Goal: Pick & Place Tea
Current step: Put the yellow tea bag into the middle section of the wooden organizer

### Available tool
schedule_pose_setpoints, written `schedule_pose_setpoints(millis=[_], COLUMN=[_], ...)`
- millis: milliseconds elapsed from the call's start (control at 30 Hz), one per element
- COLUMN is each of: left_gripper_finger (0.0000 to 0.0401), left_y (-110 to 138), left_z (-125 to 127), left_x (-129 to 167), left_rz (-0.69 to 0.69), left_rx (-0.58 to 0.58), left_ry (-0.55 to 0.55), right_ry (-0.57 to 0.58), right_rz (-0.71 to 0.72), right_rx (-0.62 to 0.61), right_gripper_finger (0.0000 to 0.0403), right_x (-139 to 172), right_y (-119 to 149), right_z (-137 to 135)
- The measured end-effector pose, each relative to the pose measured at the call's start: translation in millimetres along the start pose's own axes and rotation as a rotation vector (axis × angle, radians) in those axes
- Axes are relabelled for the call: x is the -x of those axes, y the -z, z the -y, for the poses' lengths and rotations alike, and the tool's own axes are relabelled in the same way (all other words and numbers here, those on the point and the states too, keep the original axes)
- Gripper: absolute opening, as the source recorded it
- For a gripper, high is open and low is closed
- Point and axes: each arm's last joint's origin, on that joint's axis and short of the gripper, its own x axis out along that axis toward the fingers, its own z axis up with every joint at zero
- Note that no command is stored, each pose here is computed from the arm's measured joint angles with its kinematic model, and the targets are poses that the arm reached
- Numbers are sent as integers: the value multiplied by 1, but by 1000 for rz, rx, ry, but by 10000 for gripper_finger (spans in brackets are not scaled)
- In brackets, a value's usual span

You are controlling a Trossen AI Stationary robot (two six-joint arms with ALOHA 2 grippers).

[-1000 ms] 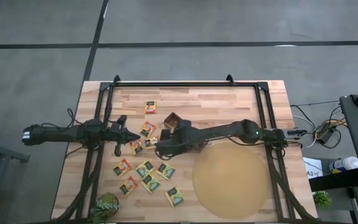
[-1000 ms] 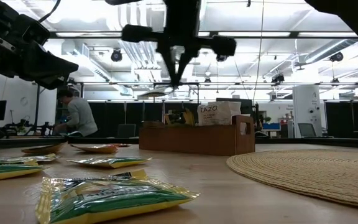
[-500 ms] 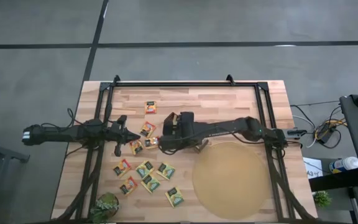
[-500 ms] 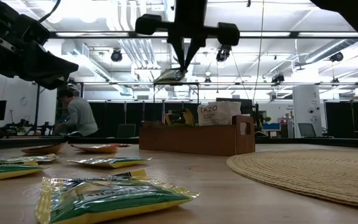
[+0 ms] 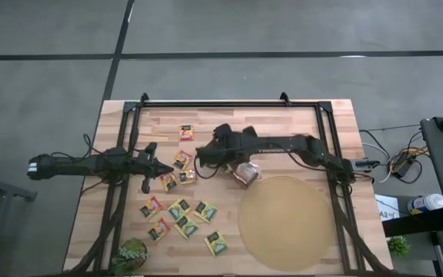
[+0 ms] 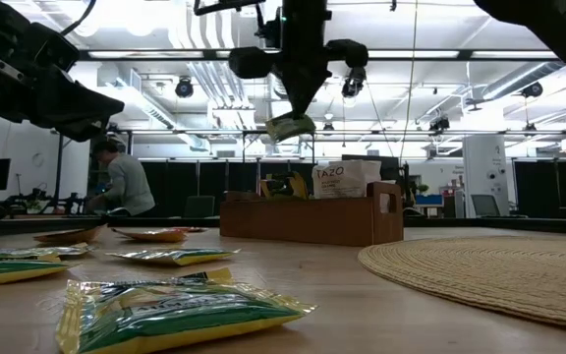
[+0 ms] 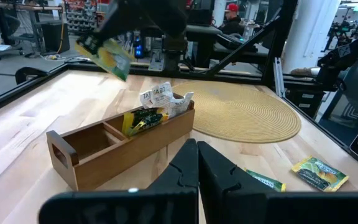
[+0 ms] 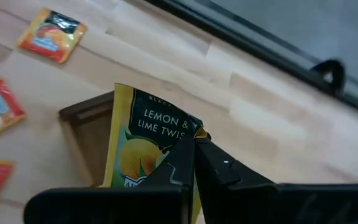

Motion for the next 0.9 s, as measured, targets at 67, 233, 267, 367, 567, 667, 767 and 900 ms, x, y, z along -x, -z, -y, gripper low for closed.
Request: schedule_pose_setpoints(millis=[67,233,267,367,567,667,767,900], left_gripper_finger=[0,0,0,0,0,0,0,0], left_y=[0,0,0,0,0,0,0,0], left_z=[0,0,0,0,0,0,0,0], left_x=[0,0,0,0,0,0,0,0], left_rz=[0,0,0,0,0,0,0,0], left_rx=[0,0,0,0,0,0,0,0], left_ry=[0,0,0,0,0,0,0,0], right_ry=[4,30,40,78,101,99,95,93], right_rz=[-10,8,26,94,158,164,173,200], right_rx=[36,81,98,174,324,357,327,210], right_gripper_finger=[8,8,8,8,8,8,8,8], right_x=[-4,-10,-9,-5,12,19,27,38], right_y=[-8,-25,-28,-37,-56,-63,-70,-72], right_z=[6,19,22,31,59,75,93,113])
